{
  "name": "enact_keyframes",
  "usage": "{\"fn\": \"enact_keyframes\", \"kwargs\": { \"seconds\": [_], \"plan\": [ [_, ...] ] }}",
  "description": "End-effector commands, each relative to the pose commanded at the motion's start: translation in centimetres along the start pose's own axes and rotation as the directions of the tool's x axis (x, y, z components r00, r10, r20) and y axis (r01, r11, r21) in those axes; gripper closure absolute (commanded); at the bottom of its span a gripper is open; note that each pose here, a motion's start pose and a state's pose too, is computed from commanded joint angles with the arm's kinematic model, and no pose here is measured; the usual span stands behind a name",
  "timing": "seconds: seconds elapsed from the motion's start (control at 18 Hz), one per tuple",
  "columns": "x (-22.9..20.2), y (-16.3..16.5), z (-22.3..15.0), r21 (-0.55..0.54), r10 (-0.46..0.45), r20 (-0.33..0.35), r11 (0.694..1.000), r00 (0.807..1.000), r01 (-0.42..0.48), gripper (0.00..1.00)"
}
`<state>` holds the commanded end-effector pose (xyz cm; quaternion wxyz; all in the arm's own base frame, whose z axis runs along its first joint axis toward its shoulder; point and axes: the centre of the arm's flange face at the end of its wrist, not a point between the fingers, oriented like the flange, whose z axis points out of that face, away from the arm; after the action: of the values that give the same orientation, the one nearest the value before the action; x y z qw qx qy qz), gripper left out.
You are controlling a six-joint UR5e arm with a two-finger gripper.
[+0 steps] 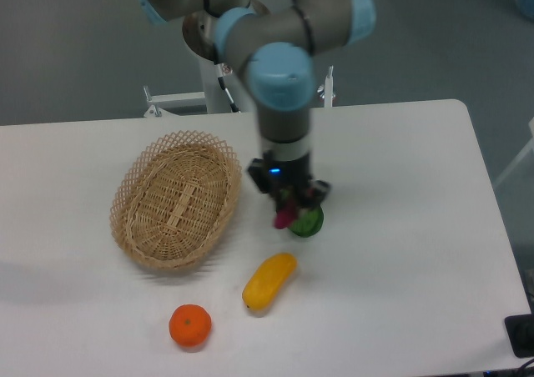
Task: Pick up the sweet potato from the basket
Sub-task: 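Lift the sweet potato out of the basket and carry it away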
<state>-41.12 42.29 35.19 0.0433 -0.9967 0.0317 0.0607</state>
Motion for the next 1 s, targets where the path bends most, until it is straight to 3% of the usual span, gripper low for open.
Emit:
{"fn": "enact_keyframes", "kwargs": {
  "seconds": [0.33,0.61,1.0],
  "plan": [
    [-4.2,3.9,-0.1,-0.003,0.004,0.013,1.000,1.000,-0.004,0.88],
    [-6.9,4.0,0.0,0.000,-0.004,0.024,1.000,1.000,0.004,0.87],
    [-10.5,3.5,-0.7,-0.023,0.011,-0.024,1.000,1.000,-0.012,0.84]
  ]
}}
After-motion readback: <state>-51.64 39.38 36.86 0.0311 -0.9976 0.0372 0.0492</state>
